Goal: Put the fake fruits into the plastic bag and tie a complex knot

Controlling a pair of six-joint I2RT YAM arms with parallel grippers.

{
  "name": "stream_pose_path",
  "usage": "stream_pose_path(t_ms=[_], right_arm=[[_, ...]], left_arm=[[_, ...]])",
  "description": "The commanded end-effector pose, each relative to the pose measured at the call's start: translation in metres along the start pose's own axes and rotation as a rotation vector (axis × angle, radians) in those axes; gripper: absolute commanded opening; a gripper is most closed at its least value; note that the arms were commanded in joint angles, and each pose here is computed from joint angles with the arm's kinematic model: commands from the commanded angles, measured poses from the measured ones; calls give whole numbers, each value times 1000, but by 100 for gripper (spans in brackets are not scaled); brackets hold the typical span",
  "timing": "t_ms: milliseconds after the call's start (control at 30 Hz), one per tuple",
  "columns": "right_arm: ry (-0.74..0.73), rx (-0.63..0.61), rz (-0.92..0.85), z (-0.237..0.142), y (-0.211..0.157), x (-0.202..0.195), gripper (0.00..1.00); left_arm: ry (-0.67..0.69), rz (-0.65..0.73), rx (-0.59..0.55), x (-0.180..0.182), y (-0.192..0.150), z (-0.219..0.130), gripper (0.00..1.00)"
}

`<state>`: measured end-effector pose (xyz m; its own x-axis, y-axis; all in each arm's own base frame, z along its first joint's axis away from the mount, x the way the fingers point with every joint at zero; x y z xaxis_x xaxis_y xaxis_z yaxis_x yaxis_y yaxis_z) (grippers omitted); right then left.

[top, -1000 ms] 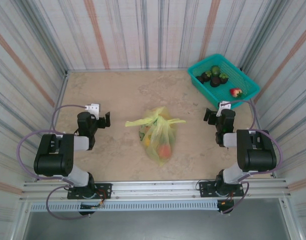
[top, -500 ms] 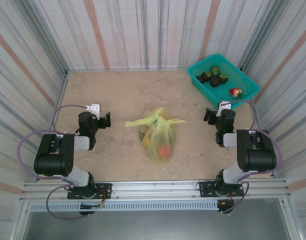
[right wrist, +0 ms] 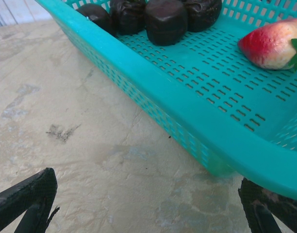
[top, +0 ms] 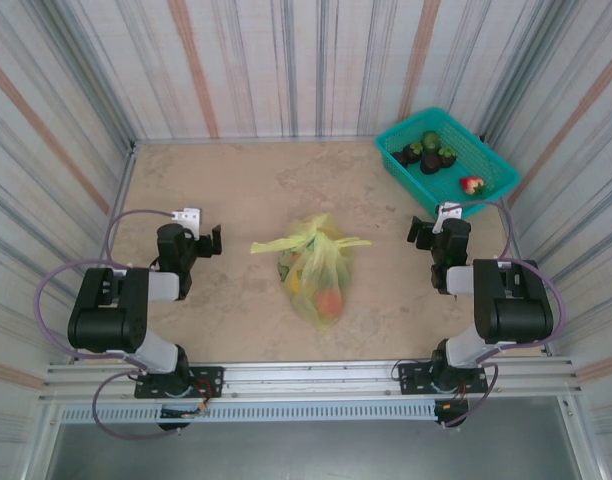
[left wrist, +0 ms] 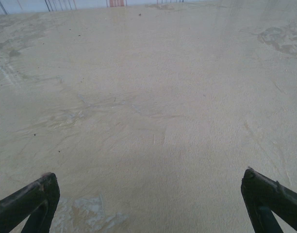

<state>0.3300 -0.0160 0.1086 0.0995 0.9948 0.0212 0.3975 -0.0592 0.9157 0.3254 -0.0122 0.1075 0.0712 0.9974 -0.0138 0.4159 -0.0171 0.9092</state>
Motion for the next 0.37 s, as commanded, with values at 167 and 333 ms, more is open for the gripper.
stream_pose_path(t_ms=[167, 333], right_arm=[[-14, -18, -5, -1, 1, -1, 99], [-15, -15, -4, -1, 0, -1, 99]], left_arm=[[12, 15, -26, 3, 13, 2, 99], [0, 8, -32, 4, 13, 0, 99]])
Point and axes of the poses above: each hand's point on the last joint's axis, 136 mm out from that joint toward the fingers, its own z axis out along the fingers, its own x axis along the line the jaws close on, y = z × x, the point moved 7 cm from there along -z, back along the fingers, and after that the axes turned 3 degrees about -z, right-handed, at the moved point
